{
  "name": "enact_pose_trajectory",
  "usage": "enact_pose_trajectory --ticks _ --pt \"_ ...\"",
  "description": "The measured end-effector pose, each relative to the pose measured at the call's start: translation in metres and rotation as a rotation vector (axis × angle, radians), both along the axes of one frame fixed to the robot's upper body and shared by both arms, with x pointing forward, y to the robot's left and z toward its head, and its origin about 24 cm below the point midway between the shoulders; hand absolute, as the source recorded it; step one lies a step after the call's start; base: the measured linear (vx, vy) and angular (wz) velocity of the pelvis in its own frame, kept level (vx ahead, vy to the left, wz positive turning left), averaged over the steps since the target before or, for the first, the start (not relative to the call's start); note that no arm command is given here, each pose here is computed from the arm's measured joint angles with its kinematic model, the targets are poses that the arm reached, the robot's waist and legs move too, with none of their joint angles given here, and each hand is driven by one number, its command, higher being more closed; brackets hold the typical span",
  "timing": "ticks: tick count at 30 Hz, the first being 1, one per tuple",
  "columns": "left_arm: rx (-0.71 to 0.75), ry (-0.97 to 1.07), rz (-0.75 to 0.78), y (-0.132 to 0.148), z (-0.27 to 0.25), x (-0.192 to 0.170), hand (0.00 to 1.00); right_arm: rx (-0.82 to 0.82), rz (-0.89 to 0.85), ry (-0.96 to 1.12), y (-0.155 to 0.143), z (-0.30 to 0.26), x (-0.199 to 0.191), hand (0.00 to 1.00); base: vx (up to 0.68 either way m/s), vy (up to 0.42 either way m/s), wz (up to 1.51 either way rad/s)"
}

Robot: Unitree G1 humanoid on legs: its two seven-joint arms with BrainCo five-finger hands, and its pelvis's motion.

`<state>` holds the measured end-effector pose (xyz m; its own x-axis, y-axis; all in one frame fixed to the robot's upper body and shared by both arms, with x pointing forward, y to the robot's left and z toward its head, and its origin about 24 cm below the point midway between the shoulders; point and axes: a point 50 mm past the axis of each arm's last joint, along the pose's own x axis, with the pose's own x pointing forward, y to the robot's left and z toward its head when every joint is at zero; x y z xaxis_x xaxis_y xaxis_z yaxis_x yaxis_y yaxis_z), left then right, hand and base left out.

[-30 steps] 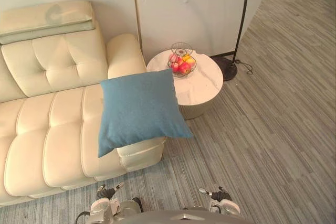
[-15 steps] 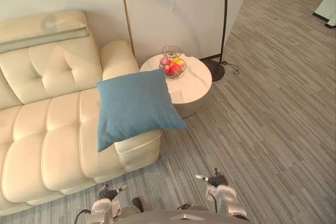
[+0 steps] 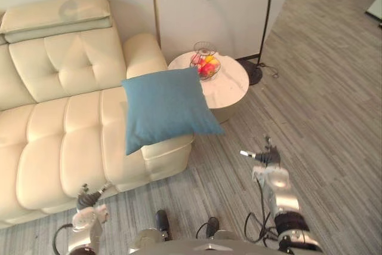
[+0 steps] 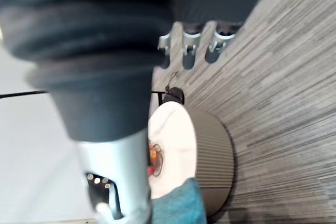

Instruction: Pick up cushions and gather them together orderly.

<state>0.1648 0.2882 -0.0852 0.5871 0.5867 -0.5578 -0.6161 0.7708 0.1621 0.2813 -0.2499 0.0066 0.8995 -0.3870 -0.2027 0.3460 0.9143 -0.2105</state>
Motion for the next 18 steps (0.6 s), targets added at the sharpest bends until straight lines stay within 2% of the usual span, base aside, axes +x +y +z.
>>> enact_pose_trajectory --ticks 4,6,16,18 --pt "0.051 -0.12 0.048 0.022 0.029 0.03 0.0 -0.025 0.065 -0.129 0.008 0.043 0.035 0.0 0.02 0.034 0.27" --pt "0.073 -0.245 0.087 0.03 0.056 0.053 0.0 -0.036 0.106 -0.258 0.018 0.087 0.063 0.0 0.02 -0.02 0.16" --pt "0.098 -0.543 0.077 0.03 0.128 0.113 0.0 -0.068 0.083 -0.413 0.013 0.177 0.107 0.0 0.05 -0.034 0.05" --pt "0.105 -0.606 0.044 0.022 0.146 0.13 0.0 -0.079 0.071 -0.451 0.009 0.2 0.112 0.0 0.02 -0.008 0.1"
